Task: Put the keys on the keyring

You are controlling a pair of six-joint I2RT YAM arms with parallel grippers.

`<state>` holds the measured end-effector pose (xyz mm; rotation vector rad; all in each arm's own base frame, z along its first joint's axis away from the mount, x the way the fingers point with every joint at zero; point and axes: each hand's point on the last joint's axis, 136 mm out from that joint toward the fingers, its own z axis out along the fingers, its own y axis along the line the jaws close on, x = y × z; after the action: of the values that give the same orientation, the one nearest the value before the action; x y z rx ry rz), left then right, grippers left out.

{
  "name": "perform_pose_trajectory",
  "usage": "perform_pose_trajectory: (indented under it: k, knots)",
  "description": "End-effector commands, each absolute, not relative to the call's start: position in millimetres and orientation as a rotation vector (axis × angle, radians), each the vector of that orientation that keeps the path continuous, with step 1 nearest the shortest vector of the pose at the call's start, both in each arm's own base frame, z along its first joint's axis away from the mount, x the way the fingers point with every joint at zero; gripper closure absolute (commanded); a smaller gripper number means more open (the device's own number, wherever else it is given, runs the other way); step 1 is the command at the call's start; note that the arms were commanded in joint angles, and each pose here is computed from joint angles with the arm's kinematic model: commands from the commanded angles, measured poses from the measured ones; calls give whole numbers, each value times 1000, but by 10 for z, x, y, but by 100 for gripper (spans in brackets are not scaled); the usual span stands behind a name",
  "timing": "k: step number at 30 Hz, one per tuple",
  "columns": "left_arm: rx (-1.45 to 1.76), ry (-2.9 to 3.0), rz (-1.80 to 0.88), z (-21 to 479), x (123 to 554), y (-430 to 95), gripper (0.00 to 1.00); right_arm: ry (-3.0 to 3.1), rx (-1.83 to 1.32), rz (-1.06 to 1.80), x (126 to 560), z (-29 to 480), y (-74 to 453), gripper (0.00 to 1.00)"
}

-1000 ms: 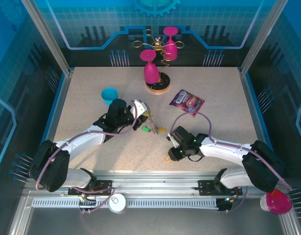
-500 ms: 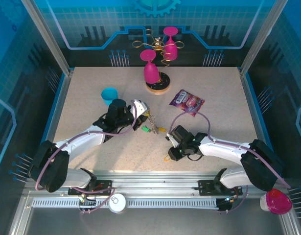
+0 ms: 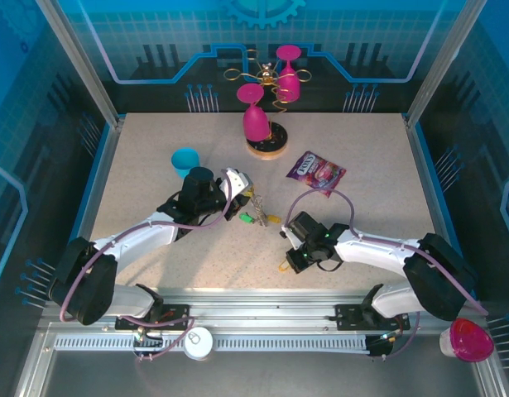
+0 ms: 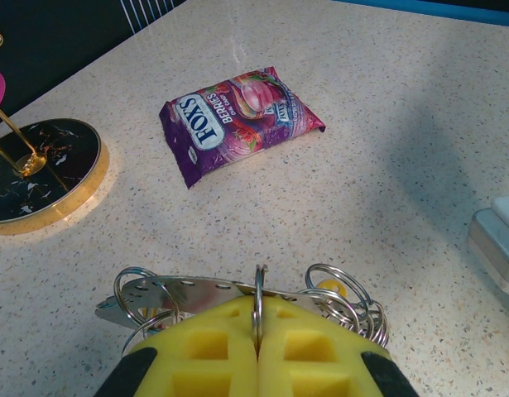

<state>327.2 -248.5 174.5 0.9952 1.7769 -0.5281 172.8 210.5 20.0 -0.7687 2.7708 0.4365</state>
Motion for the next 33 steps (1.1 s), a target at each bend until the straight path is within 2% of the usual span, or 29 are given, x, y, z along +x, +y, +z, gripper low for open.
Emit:
perform_pose_trajectory:
  k: [1, 6, 11, 21, 33]
  knots:
    - [1034, 1704, -548, 1886, 3193, -2537, 100, 2731, -766, 482, 1788, 353, 2163, 97]
    - [1045, 1691, -546, 1903, 3171, -2538, 100, 2646, -810, 510, 1783, 536, 2160, 100]
    - [1088, 1641, -564, 1961, 3082, -2568, 100, 2387, -905, 618, 1781, 944, 2271, 100]
    - [1436, 1406, -777, 2122, 2288, -2876, 100, 1891, -1078, 638, 1777, 1730, 2348, 100]
    - [1530, 1399, -899, 2041, 2018, -3087, 100, 1695, -1154, 648, 1794, 2128, 2481, 100]
